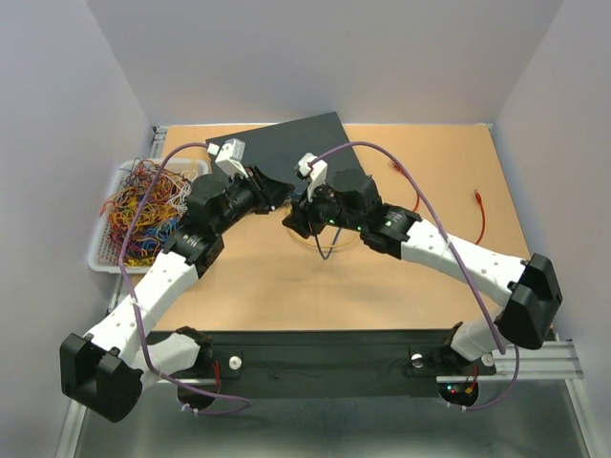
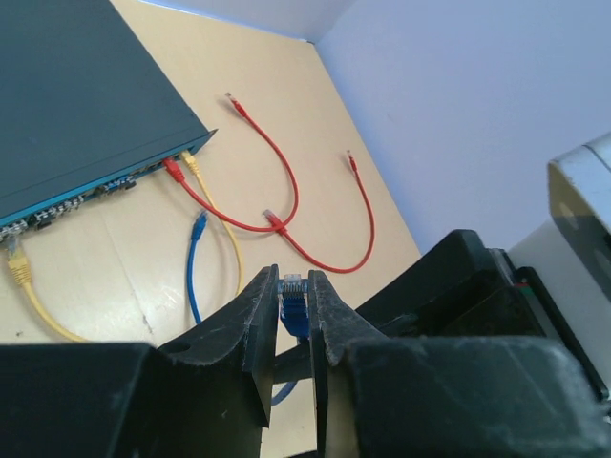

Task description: Insert the plug into the switch port

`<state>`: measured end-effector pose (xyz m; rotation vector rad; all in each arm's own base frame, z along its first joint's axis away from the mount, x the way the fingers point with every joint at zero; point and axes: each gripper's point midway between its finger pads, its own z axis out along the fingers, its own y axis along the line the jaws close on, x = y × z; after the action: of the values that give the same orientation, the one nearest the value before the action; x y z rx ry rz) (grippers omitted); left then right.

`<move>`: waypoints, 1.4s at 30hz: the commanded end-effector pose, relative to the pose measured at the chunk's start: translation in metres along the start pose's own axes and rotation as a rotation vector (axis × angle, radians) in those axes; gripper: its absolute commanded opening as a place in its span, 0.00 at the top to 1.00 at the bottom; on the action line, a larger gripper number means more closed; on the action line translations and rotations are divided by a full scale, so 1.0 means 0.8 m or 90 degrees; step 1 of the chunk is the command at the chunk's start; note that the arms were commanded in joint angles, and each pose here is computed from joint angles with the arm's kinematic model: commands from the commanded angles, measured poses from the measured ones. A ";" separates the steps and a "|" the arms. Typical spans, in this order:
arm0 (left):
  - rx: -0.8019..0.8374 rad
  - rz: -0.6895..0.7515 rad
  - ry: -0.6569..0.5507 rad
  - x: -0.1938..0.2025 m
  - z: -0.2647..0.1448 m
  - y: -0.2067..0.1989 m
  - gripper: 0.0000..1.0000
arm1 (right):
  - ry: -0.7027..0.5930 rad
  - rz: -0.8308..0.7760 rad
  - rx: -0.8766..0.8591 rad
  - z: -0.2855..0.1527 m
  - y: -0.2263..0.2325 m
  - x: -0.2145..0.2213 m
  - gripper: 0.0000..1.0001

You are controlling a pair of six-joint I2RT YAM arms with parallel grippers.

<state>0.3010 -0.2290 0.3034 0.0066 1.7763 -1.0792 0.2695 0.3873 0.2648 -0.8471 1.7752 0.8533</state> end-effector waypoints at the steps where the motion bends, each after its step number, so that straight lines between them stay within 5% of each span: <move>1: 0.001 0.042 -0.060 -0.041 -0.011 -0.022 1.00 | -0.095 -0.039 0.075 -0.038 -0.013 -0.070 0.53; 9: -0.013 0.050 -0.057 -0.041 -0.010 -0.016 1.00 | -0.098 -0.042 0.169 -0.052 -0.044 -0.065 0.53; 22: 0.008 0.051 -0.052 -0.040 -0.012 -0.029 1.00 | -0.061 -0.027 0.127 -0.004 -0.038 -0.045 0.53; 25: 0.014 0.054 -0.052 -0.041 -0.015 -0.032 1.00 | -0.070 -0.024 0.134 -0.004 -0.041 -0.047 0.93; 27: 0.017 0.058 -0.055 -0.042 -0.019 -0.034 1.00 | -0.076 -0.022 0.125 -0.008 -0.037 -0.046 1.00; 30: 0.025 0.070 -0.056 -0.042 -0.022 -0.037 0.81 | -0.106 -0.017 0.102 -0.015 -0.028 -0.052 1.00; 31: 0.034 0.074 -0.056 -0.041 -0.023 -0.039 0.52 | -0.117 -0.012 0.100 -0.022 -0.026 -0.052 1.00; 33: 0.047 0.086 -0.068 -0.043 -0.029 -0.044 0.22 | -0.115 -0.008 0.076 -0.028 -0.021 -0.045 1.00; 34: 0.050 0.092 -0.074 -0.044 -0.030 -0.045 0.22 | -0.114 -0.001 0.073 -0.029 -0.024 -0.045 1.00; 35: 0.051 0.095 -0.081 -0.048 -0.033 -0.047 0.02 | -0.111 0.028 0.059 -0.035 -0.025 -0.039 1.00; 42: 0.158 0.160 -0.113 -0.061 -0.063 -0.092 0.03 | -0.175 0.171 -0.214 -0.103 -0.007 -0.047 1.00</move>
<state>0.2769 -0.2137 0.3494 0.1216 1.6258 -1.0121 0.2866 0.3191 0.2678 -0.5783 1.7531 1.0580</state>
